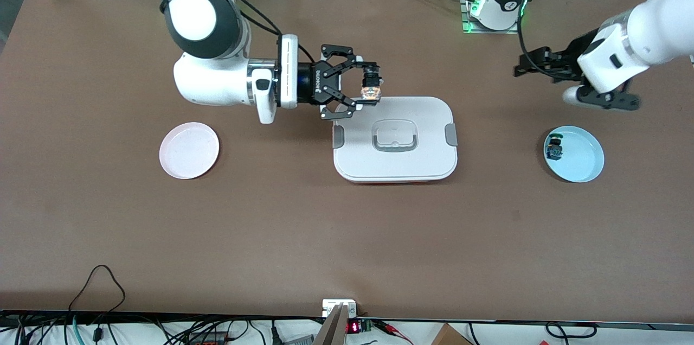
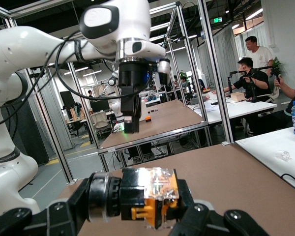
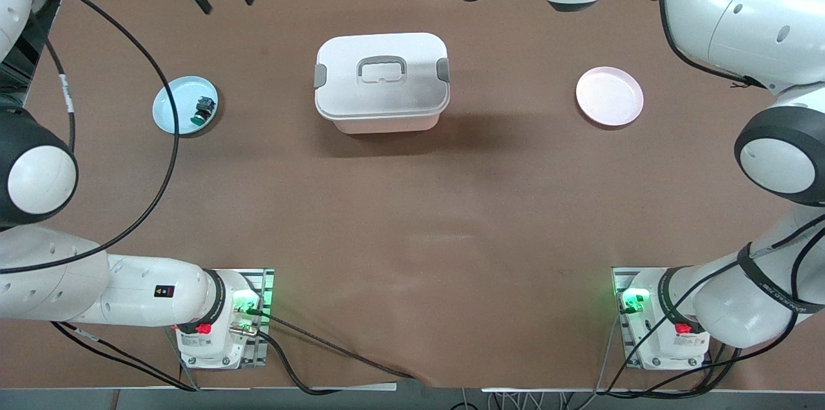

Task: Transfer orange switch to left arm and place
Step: 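Reach the left gripper toward the switch held by the right gripper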

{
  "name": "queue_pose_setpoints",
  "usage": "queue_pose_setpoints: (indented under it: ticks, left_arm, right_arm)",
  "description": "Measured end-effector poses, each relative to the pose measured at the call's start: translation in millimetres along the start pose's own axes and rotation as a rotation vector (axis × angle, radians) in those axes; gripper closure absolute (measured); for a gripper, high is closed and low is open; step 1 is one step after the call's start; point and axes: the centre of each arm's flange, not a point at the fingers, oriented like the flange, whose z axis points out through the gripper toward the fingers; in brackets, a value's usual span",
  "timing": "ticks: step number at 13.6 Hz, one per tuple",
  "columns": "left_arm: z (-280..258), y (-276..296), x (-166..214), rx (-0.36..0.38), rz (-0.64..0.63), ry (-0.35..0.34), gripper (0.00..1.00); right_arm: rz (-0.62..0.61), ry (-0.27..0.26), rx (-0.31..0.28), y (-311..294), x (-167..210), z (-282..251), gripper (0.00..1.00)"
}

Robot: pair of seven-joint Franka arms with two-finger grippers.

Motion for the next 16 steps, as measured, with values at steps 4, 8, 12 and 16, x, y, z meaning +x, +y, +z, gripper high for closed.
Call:
queue_pose_setpoints:
  ticks: [4,8,12,16]
  left_arm:
    - [10,19,13,-0.366,0.050,-0.096,0.00]
    - [42,32,59,-0.731,0.084,-0.031,0.00]
    - [120,64,83,-0.985,0.035,-0.002,0.00]
    - [126,97,72,-1.056,0.053,-0.038,0.00]
  right_arm:
    - [0.018,0.005,-0.012,-4,-6,11,0.28]
    - [0.016,-0.002,-0.023,-6,-6,16,0.28]
    - [0.010,-0.008,-0.021,-10,-7,22,0.28]
    - [-0.013,-0.012,-0.012,-16,-8,29,0.28]
